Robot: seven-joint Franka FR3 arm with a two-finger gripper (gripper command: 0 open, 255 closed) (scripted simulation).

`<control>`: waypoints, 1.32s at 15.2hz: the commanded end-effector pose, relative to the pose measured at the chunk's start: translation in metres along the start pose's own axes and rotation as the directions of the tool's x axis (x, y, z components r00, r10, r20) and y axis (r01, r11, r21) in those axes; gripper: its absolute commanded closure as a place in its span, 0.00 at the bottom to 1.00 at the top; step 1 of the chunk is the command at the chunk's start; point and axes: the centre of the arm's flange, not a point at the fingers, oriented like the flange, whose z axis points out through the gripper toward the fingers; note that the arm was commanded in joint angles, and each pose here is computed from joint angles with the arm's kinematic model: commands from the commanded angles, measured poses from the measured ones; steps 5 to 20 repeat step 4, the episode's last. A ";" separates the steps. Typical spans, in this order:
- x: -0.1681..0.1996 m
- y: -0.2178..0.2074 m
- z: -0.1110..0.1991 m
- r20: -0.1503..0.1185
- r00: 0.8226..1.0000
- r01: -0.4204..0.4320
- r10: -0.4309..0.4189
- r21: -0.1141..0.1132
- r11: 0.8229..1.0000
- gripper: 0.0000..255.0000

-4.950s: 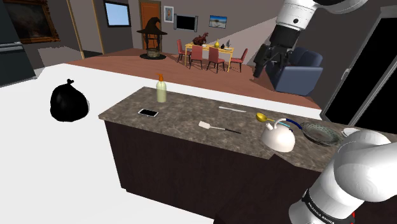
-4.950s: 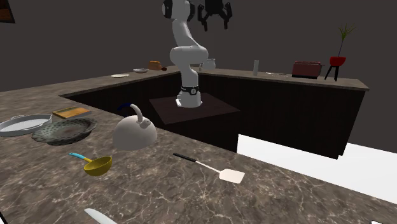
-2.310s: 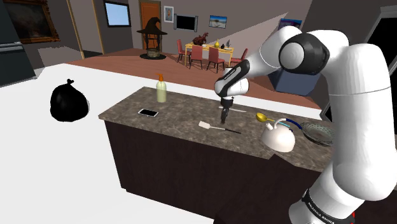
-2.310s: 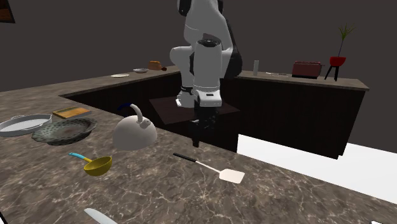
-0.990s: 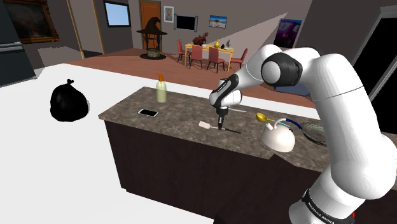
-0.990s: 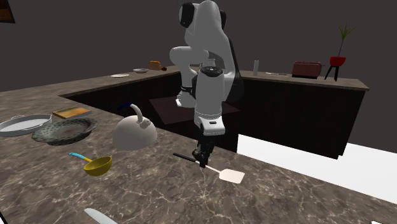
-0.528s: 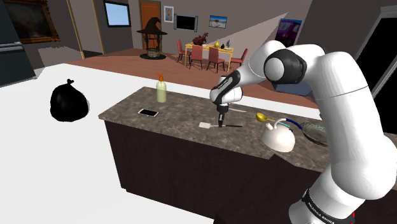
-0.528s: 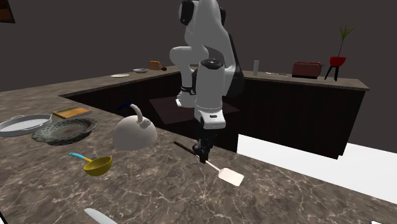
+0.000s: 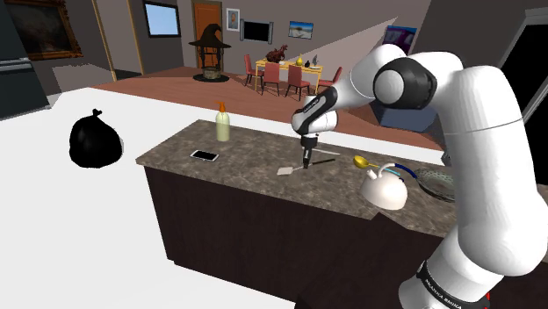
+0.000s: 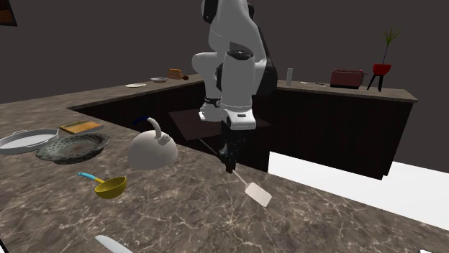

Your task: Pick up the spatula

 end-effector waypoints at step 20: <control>-0.001 0.001 -0.017 0.000 1.000 0.000 0.000 0.000 1.000 1.00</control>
